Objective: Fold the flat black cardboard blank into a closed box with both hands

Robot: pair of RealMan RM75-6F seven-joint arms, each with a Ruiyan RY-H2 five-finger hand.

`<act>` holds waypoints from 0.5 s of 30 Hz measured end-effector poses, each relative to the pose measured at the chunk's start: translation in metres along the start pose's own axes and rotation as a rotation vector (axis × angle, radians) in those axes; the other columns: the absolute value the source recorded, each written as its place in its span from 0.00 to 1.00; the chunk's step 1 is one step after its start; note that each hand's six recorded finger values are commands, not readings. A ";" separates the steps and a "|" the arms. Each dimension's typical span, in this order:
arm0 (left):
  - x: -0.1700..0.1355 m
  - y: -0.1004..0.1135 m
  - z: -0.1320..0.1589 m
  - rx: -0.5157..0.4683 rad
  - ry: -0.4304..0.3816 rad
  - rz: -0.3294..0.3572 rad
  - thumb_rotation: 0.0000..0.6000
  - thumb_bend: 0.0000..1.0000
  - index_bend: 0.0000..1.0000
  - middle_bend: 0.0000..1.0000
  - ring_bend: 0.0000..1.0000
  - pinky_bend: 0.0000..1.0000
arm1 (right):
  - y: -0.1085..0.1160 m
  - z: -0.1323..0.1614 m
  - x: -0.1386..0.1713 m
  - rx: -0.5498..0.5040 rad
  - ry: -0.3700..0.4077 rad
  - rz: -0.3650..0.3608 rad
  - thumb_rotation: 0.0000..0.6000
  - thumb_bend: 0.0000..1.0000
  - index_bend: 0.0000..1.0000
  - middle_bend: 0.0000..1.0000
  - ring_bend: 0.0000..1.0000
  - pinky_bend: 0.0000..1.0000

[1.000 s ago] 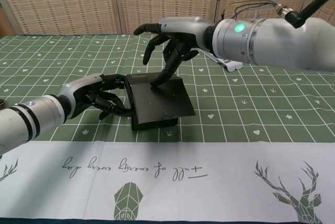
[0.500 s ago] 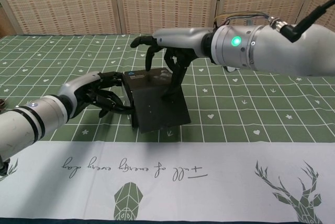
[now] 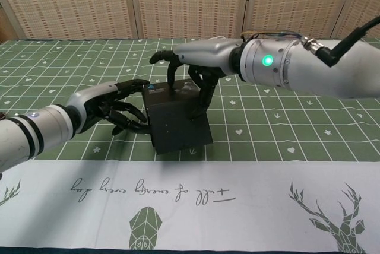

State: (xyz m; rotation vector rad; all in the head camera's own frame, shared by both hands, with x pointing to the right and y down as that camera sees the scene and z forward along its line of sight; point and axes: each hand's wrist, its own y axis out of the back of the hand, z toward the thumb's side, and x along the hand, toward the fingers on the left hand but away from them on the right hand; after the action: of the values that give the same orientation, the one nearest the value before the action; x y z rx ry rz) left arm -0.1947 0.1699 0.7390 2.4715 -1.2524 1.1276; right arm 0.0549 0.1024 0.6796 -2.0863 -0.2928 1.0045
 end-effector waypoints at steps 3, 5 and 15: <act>-0.003 0.001 0.002 0.033 -0.010 -0.015 1.00 0.06 0.00 0.00 0.30 0.74 | -0.002 -0.001 0.002 0.042 0.001 -0.006 1.00 0.00 0.04 0.27 0.70 1.00; -0.004 0.001 0.004 0.053 -0.018 -0.020 1.00 0.06 0.00 0.00 0.29 0.73 | -0.004 -0.002 0.003 0.064 0.001 -0.013 1.00 0.00 0.06 0.27 0.70 1.00; -0.015 0.007 0.010 0.078 -0.038 -0.036 1.00 0.06 0.00 0.00 0.28 0.71 | -0.017 -0.009 0.003 0.156 -0.014 -0.049 1.00 0.03 0.24 0.30 0.70 1.00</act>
State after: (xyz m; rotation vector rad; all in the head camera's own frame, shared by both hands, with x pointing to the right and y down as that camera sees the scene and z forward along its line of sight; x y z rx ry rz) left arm -0.1999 0.1700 0.7200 2.5731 -1.1911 1.1469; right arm 0.0659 0.1103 0.6938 -1.9233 -0.2630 0.9815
